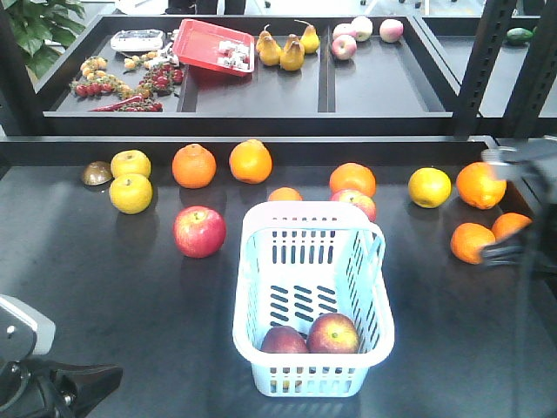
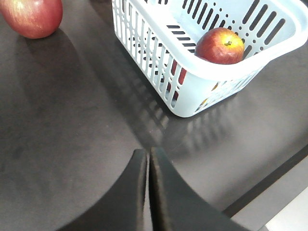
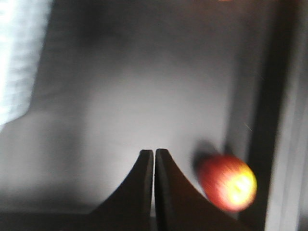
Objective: Pick three apples into basket with both arms
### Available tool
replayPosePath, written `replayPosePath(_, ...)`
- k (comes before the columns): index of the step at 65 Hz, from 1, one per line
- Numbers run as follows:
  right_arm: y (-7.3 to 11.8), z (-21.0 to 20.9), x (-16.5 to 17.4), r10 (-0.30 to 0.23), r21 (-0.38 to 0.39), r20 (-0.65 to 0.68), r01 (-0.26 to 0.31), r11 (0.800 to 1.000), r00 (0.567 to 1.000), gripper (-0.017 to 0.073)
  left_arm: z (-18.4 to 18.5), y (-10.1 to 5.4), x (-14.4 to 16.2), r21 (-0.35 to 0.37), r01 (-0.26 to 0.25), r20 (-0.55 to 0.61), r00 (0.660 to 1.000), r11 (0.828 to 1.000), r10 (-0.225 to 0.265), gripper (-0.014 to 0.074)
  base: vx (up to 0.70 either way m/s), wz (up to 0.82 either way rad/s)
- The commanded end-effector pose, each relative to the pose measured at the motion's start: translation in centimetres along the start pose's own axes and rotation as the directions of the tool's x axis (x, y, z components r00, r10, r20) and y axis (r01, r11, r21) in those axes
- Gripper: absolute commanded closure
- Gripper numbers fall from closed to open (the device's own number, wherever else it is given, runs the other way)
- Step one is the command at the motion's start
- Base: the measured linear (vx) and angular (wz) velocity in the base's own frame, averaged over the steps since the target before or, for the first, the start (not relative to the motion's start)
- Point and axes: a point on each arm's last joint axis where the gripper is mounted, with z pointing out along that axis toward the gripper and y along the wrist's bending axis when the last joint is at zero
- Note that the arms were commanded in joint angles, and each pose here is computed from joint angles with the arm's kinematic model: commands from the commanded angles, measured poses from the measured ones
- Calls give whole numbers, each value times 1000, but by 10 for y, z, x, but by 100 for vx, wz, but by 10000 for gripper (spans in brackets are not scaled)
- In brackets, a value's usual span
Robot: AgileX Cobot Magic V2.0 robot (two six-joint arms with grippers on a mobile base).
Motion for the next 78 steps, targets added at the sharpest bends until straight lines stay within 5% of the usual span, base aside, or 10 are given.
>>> replayPosePath(1, -38, 0, 7, 126, 67, 47, -129, 989, 991, 559, -3, 0, -11, -15, 24, 65, 998, 1000, -22, 601, 0, 0)
replayPosePath(12, -91, 17, 43, 383, 72, -38, -380, 922, 923, 484, -3, 0, -11, -15, 24, 65, 998, 1000, -22, 601, 0, 0)
replayPosePath(23, -120, 22, 64, 506, 18, -61, -506, 862, 860, 232, -3, 0, -11, -15, 24, 65, 998, 1000, -22, 601, 0, 0)
replayPosePath(39, -138, 45, 76, 566, 58, -168, -565, 823, 807, -174, -3, 0, -11, -15, 24, 65, 998, 1000, -22, 601, 0, 0)
replayPosePath(78, -147, 120, 74, 535, 29, -328, -557, 830, 779, -51, -3, 0, -11, -15, 24, 65, 998, 1000, -23, 601, 0, 0)
